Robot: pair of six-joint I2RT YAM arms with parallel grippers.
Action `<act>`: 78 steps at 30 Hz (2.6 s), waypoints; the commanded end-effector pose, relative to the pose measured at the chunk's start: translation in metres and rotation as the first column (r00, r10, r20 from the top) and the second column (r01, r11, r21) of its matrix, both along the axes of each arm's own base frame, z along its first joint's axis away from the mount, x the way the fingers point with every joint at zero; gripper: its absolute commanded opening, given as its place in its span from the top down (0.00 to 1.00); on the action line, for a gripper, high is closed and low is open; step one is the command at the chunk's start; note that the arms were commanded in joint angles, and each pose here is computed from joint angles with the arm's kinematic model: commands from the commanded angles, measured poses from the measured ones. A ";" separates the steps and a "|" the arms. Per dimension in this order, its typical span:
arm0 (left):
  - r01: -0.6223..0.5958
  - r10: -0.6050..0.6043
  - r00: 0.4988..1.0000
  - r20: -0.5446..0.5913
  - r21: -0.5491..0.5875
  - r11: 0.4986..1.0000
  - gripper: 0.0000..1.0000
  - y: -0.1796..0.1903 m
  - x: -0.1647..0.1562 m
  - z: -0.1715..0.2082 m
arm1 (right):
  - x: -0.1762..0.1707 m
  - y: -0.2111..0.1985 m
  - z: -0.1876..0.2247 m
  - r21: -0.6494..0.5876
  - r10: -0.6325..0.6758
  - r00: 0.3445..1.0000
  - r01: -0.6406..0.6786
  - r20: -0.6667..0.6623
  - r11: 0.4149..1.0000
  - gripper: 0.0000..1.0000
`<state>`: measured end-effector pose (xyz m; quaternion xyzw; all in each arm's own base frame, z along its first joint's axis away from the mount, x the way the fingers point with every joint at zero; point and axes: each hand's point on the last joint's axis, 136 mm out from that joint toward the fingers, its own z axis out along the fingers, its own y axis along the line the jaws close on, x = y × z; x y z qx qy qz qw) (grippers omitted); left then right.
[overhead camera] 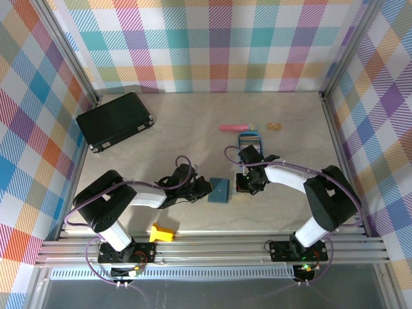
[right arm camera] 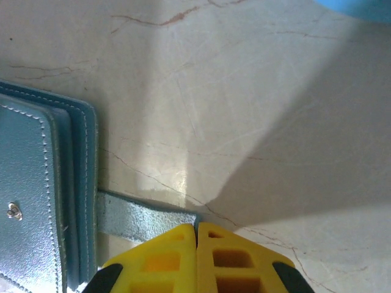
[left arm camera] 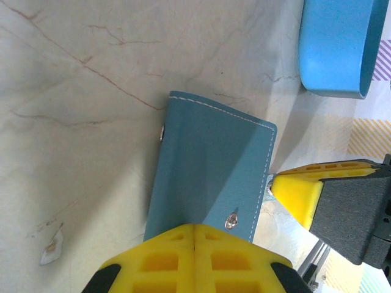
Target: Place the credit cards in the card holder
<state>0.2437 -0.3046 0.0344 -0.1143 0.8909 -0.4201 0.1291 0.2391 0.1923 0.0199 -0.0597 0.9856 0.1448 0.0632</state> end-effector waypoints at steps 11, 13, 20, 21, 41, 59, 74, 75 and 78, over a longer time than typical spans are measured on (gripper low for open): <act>-0.004 0.004 1.000 0.003 0.026 1.000 1.00 -0.003 -0.005 0.002 | 0.002 -0.004 0.022 0.009 0.030 0.997 -0.031 0.075 0.999 0.72; -0.005 0.004 1.000 0.010 0.023 1.000 1.00 -0.003 -0.004 0.006 | 0.005 -0.003 0.039 0.032 0.018 0.994 -0.022 0.112 0.999 0.66; -0.003 0.003 1.000 0.030 0.007 1.000 1.00 -0.006 -0.003 0.017 | 0.004 0.026 0.096 0.260 0.018 0.977 -0.074 0.211 0.963 0.59; -0.003 0.003 1.000 0.031 0.006 1.000 1.00 -0.006 -0.003 0.017 | 0.002 0.033 0.101 0.302 0.023 0.980 -0.084 0.200 0.950 0.59; 0.017 -0.018 0.998 0.052 0.011 1.000 1.00 -0.008 -0.002 0.019 | -0.006 0.101 0.083 0.332 0.110 0.992 -0.125 0.063 0.935 0.56; 0.004 -0.005 0.999 0.041 0.020 1.000 1.00 -0.007 -0.001 0.013 | -0.011 0.046 0.041 0.039 -0.067 0.997 0.069 -0.037 0.997 0.53; 0.006 -0.006 0.998 0.060 0.009 1.000 1.00 -0.006 -0.002 0.022 | -0.011 0.027 0.004 0.057 -0.059 0.994 0.065 -0.094 0.996 0.59; 0.006 -0.007 0.998 0.060 0.010 1.000 1.00 -0.006 -0.003 0.023 | -0.011 0.027 0.001 0.053 -0.057 0.994 0.062 -0.095 0.997 0.59; 0.005 -0.006 0.997 0.074 0.011 1.000 1.00 -0.003 -0.003 0.029 | -0.013 0.022 -0.008 0.032 -0.057 0.992 0.060 -0.110 0.998 0.59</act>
